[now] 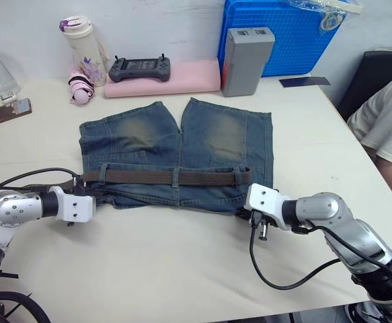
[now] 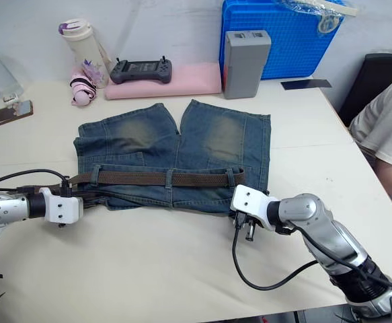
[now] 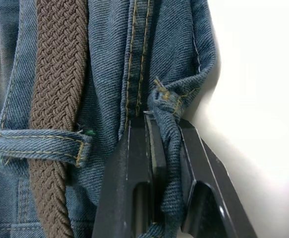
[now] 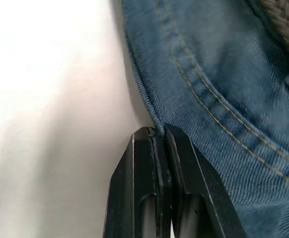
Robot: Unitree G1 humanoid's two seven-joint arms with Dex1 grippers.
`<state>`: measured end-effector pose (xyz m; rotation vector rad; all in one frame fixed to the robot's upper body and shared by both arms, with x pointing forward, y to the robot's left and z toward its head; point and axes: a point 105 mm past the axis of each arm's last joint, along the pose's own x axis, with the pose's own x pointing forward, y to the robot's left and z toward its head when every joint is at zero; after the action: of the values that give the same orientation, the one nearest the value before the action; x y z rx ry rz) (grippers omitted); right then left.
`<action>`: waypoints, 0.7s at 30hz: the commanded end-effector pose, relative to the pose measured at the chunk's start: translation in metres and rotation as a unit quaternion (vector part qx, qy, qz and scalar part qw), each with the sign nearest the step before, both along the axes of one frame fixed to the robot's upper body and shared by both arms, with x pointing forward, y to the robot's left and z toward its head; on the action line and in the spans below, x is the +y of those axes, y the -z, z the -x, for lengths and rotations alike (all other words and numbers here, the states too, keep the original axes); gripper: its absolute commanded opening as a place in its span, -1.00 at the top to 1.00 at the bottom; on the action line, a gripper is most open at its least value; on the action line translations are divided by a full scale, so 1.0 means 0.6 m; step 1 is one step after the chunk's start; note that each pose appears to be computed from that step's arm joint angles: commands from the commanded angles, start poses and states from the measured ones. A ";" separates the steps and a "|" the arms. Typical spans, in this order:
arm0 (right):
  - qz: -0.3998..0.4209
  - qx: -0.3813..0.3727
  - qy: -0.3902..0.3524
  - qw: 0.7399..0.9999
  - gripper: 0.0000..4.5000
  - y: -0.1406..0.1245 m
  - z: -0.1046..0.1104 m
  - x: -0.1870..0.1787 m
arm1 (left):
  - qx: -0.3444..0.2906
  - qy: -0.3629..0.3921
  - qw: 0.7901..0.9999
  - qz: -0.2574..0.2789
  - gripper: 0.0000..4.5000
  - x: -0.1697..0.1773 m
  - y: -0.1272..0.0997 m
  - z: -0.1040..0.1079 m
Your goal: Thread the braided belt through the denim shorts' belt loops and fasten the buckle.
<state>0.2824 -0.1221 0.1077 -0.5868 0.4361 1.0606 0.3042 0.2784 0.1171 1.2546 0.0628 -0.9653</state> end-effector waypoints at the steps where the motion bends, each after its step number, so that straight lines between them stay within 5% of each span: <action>1: -0.056 0.001 0.024 0.998 0.54 -0.049 -0.007 -0.011 | -0.025 -0.027 0.999 0.031 0.41 0.015 -0.037 -0.003; 6: -0.132 0.009 0.029 0.991 -0.55 -0.129 -0.018 -0.019 | 0.003 -0.032 0.997 0.074 -0.58 0.000 -0.052 0.011; 8: -0.165 0.011 0.051 0.985 -0.95 -0.163 -0.038 -0.023 | 0.043 -0.038 0.993 0.104 -0.79 -0.011 -0.056 0.025; 13: -0.161 0.041 0.145 0.975 -0.98 -0.153 -0.102 -0.035 | 0.088 -0.056 0.975 0.196 -0.79 -0.041 -0.083 0.042; 21: -0.177 0.147 0.182 0.956 -0.98 -0.084 -0.127 -0.015 | 0.091 -0.093 0.948 0.291 -0.79 -0.052 -0.107 0.047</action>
<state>0.3583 -0.1343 0.1485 -0.0341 0.5949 0.8221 0.2774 0.2459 0.1677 0.6270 0.0784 -0.8803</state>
